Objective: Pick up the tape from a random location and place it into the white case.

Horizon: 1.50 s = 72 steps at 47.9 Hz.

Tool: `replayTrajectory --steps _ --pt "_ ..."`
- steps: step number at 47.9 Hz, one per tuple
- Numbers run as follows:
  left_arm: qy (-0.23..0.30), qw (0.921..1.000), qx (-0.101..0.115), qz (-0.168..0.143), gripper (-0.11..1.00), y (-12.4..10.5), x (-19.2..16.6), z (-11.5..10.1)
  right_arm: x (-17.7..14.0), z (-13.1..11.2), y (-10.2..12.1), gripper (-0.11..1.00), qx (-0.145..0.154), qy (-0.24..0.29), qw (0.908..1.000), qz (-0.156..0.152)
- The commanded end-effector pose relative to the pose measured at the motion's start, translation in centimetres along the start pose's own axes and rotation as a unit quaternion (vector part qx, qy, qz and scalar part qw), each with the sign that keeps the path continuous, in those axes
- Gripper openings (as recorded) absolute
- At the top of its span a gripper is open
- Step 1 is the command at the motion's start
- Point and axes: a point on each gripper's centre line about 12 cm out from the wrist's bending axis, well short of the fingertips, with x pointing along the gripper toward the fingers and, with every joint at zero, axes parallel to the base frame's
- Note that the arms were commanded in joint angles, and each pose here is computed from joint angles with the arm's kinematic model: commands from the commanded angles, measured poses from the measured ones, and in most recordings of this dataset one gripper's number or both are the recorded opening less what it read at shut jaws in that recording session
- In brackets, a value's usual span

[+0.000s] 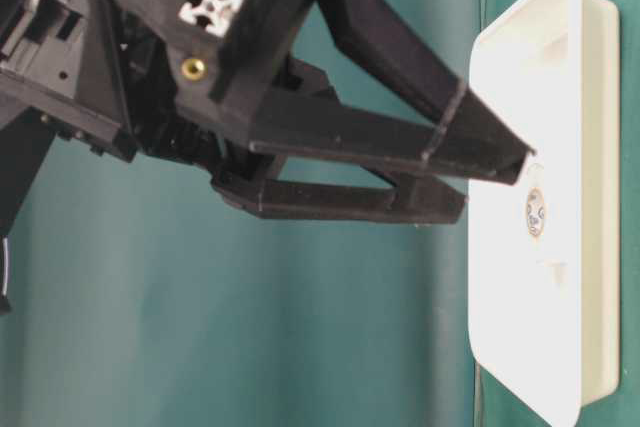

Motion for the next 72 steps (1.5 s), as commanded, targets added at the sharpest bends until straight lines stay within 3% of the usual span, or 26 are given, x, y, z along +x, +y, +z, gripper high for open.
replayTrajectory --steps 1,19,45,72 --pt "-0.008 1.0 -0.002 0.001 0.91 0.1 0.1 0.6 -1.2 0.9 0.3 0.92 0.0 -0.021 0.9998 0.004" --pt "-0.008 1.0 -0.001 0.001 0.91 0.1 0.1 0.5 -0.6 0.9 0.5 0.92 -0.006 -0.03 0.9995 0.004" --pt "-0.007 1.0 -0.001 0.002 0.91 0.1 0.1 0.5 6.9 -0.9 1.9 0.92 -0.013 0.008 0.9999 0.007" --pt "-0.005 1.0 -0.004 0.005 0.91 0.2 0.1 0.5 11.9 -3.3 1.7 0.92 0.0 0.011 0.9999 0.007"
